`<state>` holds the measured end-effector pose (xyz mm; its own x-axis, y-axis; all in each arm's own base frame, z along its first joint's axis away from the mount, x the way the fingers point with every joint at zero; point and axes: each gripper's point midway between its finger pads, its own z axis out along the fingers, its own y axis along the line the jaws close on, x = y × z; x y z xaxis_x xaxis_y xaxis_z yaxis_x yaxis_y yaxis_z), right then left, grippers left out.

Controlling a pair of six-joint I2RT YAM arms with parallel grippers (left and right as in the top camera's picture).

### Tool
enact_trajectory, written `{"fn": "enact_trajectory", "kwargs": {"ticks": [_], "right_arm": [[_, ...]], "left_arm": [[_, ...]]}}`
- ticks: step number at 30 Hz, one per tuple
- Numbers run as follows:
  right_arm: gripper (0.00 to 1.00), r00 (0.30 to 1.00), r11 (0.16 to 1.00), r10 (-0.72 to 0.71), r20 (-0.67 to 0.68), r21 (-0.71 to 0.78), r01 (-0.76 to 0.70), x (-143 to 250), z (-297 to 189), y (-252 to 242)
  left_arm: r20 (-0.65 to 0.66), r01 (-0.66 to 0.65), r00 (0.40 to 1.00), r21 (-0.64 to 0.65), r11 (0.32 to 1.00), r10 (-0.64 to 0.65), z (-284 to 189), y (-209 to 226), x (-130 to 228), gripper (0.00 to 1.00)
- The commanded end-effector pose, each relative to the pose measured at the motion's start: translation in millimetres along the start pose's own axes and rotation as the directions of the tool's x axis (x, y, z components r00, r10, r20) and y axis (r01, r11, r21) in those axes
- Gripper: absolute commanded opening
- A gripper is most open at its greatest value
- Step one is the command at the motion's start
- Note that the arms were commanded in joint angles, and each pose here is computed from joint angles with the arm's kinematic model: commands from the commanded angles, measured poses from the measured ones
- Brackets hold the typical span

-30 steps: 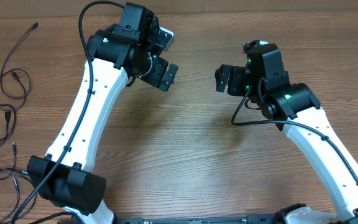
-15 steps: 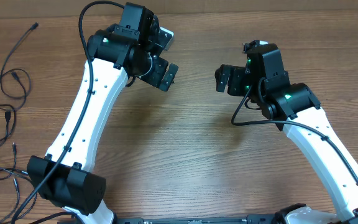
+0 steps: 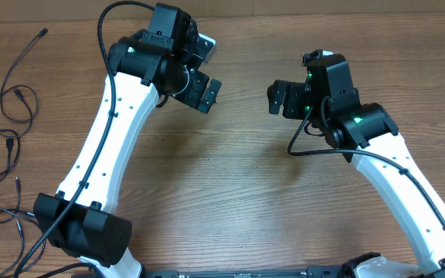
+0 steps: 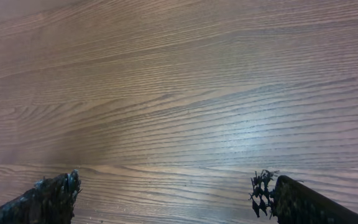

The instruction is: Untangle cables

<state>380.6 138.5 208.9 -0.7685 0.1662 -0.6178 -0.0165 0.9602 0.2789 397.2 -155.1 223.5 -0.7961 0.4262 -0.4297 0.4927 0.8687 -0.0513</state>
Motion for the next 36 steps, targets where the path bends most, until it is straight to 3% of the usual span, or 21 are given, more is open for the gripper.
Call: {"fn": "enact_trajectory", "kwargs": {"ticks": [1,9,19,27,36], "right_arm": [[1.00,0.999,1.000,-0.001,0.048,-0.010,0.001,-13,-13,3],[1.00,0.999,1.000,-0.001,0.048,-0.010,0.001,-13,-13,3],[1.00,0.999,1.000,-0.001,0.048,-0.010,0.001,-13,-13,3],[1.00,0.999,1.000,-0.001,0.048,-0.010,0.001,-13,-13,3],[1.00,0.999,1.000,-0.001,0.048,-0.010,0.001,-13,-13,3]], "left_arm": [[0.015,0.016,1.000,-0.006,1.000,-0.015,-5,-1,-2,1.00],[0.070,-0.014,0.997,-0.006,1.000,0.015,-24,-13,-8,0.99],[0.310,-0.038,0.949,-0.086,0.996,0.063,-112,-20,-23,0.99],[0.527,-0.049,0.843,-0.119,0.992,0.105,-201,-32,-19,1.00],[0.675,-0.044,0.725,-0.150,0.988,0.135,-249,-38,-7,1.00]]}}
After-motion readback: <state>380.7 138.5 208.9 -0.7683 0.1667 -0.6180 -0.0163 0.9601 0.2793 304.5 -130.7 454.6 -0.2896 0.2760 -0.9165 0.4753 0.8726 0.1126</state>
